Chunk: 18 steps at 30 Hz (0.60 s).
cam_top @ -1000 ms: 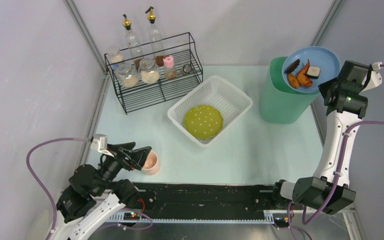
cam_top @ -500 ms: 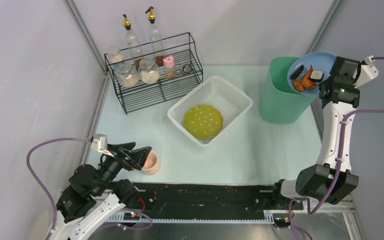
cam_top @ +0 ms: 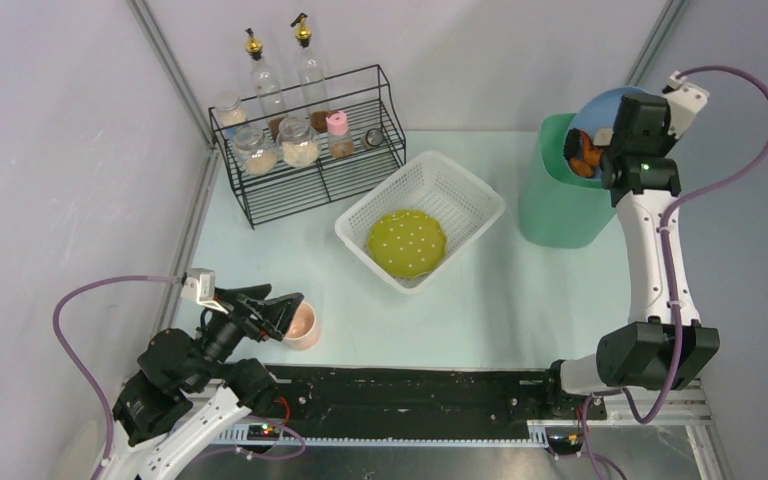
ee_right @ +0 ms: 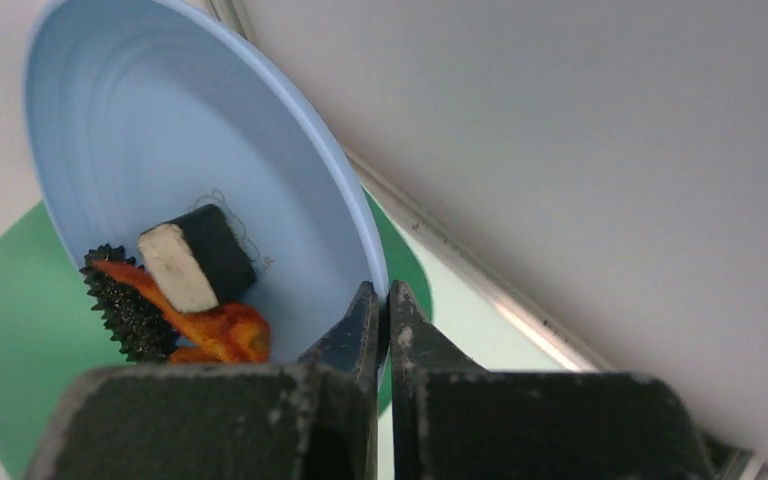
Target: Clear the kitchen counter
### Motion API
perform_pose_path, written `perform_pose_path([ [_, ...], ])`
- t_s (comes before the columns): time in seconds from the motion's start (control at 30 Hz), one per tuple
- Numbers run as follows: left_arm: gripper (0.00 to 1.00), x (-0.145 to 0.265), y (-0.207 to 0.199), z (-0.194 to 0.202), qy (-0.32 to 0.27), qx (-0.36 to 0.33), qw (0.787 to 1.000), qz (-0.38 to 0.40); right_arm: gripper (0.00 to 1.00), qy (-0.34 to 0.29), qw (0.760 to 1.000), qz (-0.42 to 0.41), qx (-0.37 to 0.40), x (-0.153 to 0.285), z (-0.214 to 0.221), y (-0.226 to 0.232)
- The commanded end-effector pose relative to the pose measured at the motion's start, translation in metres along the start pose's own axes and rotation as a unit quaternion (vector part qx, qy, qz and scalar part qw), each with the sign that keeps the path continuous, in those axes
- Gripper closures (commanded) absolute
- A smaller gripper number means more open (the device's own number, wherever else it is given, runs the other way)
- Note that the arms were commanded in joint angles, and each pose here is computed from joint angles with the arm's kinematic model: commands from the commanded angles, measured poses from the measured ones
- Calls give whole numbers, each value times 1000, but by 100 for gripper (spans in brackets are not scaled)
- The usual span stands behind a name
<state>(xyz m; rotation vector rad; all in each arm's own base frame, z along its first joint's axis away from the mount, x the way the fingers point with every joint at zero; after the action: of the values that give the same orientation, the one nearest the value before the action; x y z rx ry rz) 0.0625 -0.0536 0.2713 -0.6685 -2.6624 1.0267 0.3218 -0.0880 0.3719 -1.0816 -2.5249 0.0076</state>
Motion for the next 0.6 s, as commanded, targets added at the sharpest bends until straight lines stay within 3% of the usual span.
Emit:
perform_pose_path([
  [0.0,2,27,-3,-12,-61,30,995,69,100,-111,993,51,11,11,-46,3],
  [0.2,2,27,-3,-12,-60,29,995,70,100,-184,974,90,92,23,-51,22],
  [0.57,2,27,-3,-12,-59,30,995,70,100,-238,941,126,206,33,-50,44],
])
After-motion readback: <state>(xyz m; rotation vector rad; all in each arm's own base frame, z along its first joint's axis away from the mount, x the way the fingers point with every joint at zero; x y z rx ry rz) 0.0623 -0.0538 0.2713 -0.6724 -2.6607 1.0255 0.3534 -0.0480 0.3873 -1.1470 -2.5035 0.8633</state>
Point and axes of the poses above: each gripper's point midway between its finger pads, its own x axis back along the fingers, its own y axis along the line the jaws close on, z = x × y, the point moved 8 cm from there along x, back along the fingers, and after that the axes turned 13 degrees about x, right-handed, at the moved point
